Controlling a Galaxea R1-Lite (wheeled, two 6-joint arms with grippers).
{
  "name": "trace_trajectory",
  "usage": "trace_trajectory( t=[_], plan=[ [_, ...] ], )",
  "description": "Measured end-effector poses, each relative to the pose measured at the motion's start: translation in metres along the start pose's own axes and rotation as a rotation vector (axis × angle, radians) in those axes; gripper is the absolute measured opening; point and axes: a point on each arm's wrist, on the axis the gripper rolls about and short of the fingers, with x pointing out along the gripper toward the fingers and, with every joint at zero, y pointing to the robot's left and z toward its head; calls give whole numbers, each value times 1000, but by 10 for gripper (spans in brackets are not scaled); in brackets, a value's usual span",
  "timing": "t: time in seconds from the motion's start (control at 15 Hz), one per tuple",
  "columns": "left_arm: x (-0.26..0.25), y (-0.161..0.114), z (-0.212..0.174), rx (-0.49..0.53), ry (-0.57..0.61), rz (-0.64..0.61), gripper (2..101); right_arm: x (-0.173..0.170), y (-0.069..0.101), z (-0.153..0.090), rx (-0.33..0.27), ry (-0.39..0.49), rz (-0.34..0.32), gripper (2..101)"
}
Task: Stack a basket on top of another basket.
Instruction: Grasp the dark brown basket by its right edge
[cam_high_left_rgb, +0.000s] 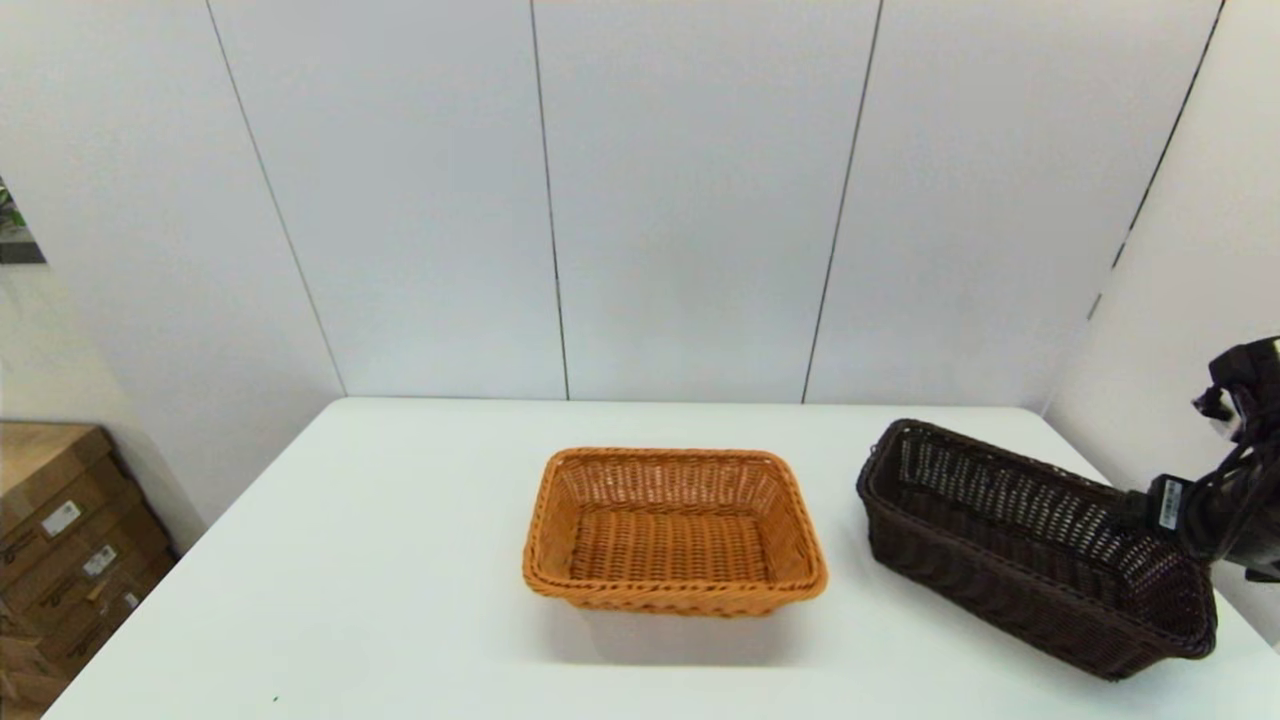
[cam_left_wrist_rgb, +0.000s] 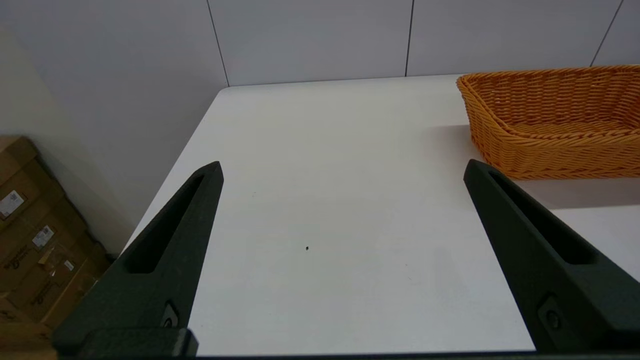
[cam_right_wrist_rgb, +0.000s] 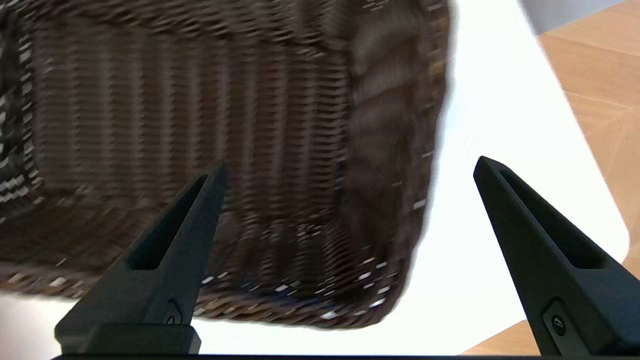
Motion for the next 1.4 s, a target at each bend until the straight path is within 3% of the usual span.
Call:
trace_trajectory(
  t=[0.33, 1.4],
  plan=[
    [0, 0, 0, 0, 0, 0, 978, 11, -10, 3, 25, 29, -29, 974],
    [0, 0, 0, 0, 0, 0, 978, 71, -5, -4, 15, 182, -72, 974]
  ],
)
